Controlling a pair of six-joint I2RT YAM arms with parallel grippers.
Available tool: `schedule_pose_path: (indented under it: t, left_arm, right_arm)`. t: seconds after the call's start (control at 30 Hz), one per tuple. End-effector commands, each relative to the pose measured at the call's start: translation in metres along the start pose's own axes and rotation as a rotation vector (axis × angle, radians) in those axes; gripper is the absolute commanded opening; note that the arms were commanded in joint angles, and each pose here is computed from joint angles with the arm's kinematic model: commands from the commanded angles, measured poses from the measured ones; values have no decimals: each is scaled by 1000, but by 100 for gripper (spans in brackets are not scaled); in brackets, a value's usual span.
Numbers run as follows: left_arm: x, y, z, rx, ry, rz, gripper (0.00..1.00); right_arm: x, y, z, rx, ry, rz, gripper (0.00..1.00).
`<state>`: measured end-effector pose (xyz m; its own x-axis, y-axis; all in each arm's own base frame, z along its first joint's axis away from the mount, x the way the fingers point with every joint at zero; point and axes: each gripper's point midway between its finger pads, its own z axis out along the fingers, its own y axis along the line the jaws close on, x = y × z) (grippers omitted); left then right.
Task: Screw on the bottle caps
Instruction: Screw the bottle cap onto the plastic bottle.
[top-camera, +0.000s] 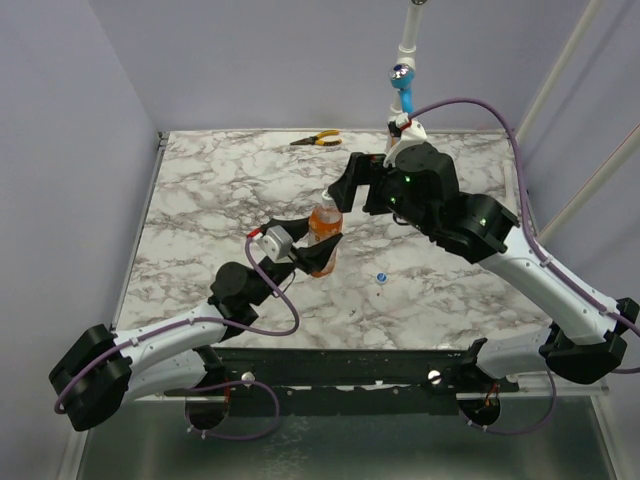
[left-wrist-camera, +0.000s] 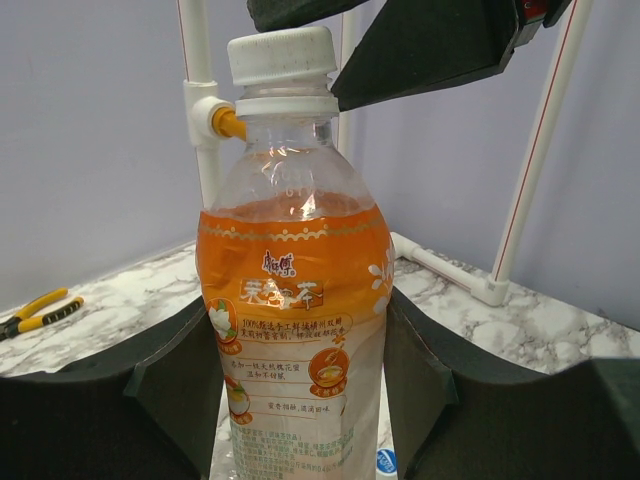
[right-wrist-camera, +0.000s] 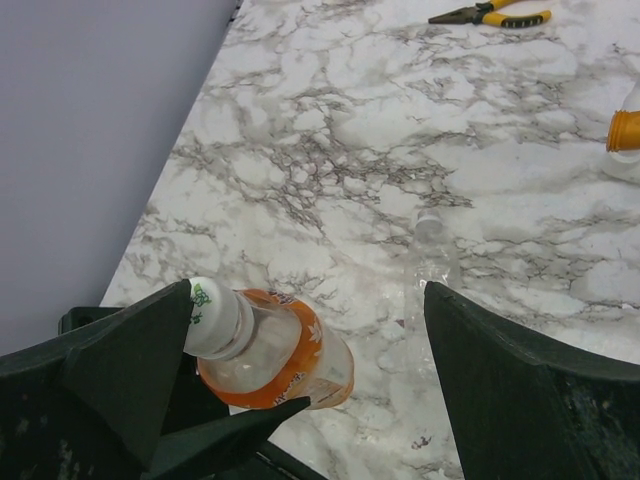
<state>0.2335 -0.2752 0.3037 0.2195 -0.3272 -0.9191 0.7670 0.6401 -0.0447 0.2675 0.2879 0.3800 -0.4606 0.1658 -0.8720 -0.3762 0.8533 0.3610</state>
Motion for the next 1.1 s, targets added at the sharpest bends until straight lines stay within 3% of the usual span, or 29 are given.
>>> schedule_pose_path:
  t: [0.0,1.07]
  left_arm:
    - [-20,3,-2,-13,-65,5,34]
    - [-32,3,-5,-16,-98,14,34]
  right_arm:
    - [6,-6,-1,17,8,11,100]
    - [3,-16,-11,53,-19,45,99]
